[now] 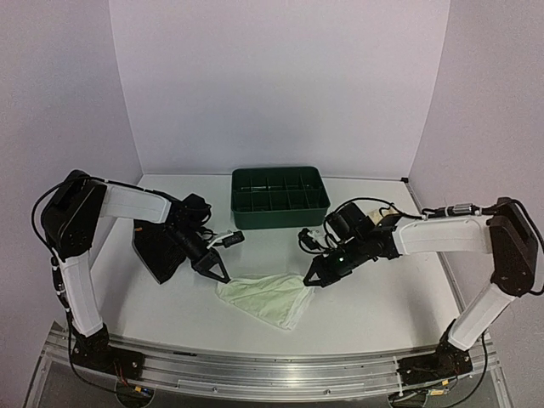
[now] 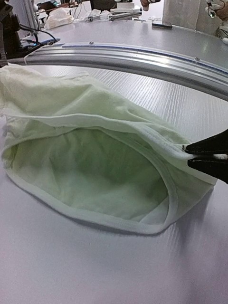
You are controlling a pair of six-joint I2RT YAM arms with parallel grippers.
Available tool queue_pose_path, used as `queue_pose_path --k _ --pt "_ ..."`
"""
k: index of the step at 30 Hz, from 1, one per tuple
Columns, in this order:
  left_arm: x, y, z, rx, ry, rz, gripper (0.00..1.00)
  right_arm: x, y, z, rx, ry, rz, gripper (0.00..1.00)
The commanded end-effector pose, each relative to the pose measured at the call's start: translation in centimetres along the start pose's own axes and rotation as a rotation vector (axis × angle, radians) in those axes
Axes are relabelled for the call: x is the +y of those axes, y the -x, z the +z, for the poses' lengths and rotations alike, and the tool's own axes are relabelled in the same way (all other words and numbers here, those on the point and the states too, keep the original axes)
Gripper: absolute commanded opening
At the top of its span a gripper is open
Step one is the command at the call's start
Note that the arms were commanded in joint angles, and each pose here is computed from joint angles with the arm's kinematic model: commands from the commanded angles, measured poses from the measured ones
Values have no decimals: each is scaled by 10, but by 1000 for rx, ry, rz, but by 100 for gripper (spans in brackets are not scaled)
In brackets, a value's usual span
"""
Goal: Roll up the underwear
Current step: Fold the underwear at the center of the board.
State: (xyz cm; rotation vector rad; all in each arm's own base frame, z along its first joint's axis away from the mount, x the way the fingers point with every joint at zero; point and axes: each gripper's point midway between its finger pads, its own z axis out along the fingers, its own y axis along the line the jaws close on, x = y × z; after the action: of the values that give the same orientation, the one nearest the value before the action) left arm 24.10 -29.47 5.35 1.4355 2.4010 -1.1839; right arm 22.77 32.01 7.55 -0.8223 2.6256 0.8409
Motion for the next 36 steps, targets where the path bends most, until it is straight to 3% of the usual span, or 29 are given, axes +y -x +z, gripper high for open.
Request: queue_pose_path --k 1,19,25,30,36 --pt "27 28 -6 -48 109 -67 0 -14 10 10 6 -39 8 0" --pt "62 38 -1 -76 244 -77 0 -56 -6 36 68 -169 73 1" --pt "52 42 6 -78 200 -54 0 -56 -2 33 60 -178 73 22" --pt "47 44 7 -82 176 -62 0 -49 16 6 14 -221 35 41" --pt "52 48 7 -92 192 -92 0 -31 18 -24 -45 -327 -65 45"
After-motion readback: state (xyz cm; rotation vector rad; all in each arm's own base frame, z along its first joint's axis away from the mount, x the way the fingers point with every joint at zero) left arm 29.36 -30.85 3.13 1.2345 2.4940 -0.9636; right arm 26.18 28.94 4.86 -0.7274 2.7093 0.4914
